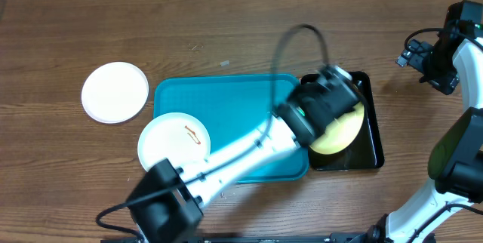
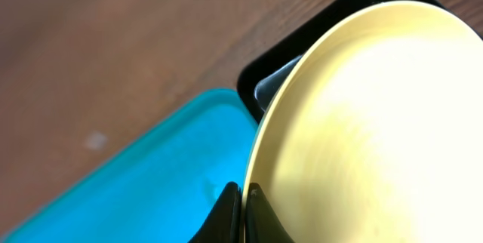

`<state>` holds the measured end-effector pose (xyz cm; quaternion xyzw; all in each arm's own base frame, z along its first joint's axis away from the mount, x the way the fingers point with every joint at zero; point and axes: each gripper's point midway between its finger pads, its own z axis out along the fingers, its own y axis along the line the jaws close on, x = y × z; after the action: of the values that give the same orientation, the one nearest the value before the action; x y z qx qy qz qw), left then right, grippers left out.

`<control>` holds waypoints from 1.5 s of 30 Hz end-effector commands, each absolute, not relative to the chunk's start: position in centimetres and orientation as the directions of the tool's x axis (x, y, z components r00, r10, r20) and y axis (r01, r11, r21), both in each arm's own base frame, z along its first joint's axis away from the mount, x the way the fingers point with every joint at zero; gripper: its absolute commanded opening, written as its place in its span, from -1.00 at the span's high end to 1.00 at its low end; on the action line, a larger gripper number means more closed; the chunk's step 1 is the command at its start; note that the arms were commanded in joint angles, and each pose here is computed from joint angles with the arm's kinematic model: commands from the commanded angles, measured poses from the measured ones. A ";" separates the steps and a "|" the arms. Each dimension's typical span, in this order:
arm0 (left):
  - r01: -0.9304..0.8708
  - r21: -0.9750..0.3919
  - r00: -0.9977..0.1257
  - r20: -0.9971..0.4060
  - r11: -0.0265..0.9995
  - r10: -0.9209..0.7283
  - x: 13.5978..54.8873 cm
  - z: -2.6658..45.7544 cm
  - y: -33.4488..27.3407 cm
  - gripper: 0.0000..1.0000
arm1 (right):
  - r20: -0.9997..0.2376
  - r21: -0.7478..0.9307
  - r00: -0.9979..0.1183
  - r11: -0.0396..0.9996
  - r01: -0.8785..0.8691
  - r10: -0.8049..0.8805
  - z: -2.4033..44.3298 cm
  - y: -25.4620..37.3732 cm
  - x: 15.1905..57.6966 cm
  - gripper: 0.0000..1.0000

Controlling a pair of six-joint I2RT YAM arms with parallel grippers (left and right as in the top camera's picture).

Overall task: Clean dirty plates on tray and stack at the side
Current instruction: 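Swing the yellow-green plate left and stack it on the cream plate, then release the stacked plate and move the left gripper to the white plate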

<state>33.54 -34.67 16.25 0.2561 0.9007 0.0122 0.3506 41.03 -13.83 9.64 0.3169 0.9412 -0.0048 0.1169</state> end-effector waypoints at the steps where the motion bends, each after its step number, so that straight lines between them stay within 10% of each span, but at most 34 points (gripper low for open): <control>1: 0.436 -0.286 -0.808 -0.541 0.853 0.232 34.2 18.2 -34.5 0.92 | -0.250 0.070 -0.762 0.796 0.601 0.598 10.6 -14.0 41.2 -1.00; 9: 0.103 -0.668 -0.956 -0.272 0.737 -0.114 41.2 19.4 -20.3 0.91 | -0.250 0.070 -0.761 0.796 0.602 0.598 10.6 -14.0 41.2 -1.00; 23: -0.713 -0.333 -0.599 -0.167 0.617 -0.783 37.0 13.8 16.8 0.91 | -0.250 0.070 -0.761 0.796 0.602 0.598 10.6 -14.0 41.2 -1.00; 35: -0.808 -0.253 -0.486 -0.223 0.532 -0.845 34.7 8.8 21.5 0.90 | -0.250 0.070 -0.761 0.796 0.602 0.598 10.6 -14.0 41.2 -1.00; 37: -0.806 -0.258 -0.484 -0.233 0.533 -0.844 34.8 8.2 21.5 0.74 | -0.250 0.070 -0.761 0.796 0.602 0.598 10.6 -14.0 41.2 -1.00; 41: -0.795 -0.282 -0.491 -0.222 0.537 -0.843 35.1 8.3 21.1 -0.54 | -0.250 0.070 -0.761 0.796 0.602 0.598 10.6 -14.0 41.2 -1.00; 45: -0.709 -0.413 -0.571 -0.142 0.572 -0.809 35.9 9.4 18.0 -0.51 | -0.250 0.070 -0.761 0.796 0.602 0.598 10.6 -14.0 41.2 -1.00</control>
<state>34.75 20.16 6.89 -0.4729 0.8652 -0.0921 0.1392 41.02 -13.83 9.63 0.3173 0.9411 -0.0047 0.1167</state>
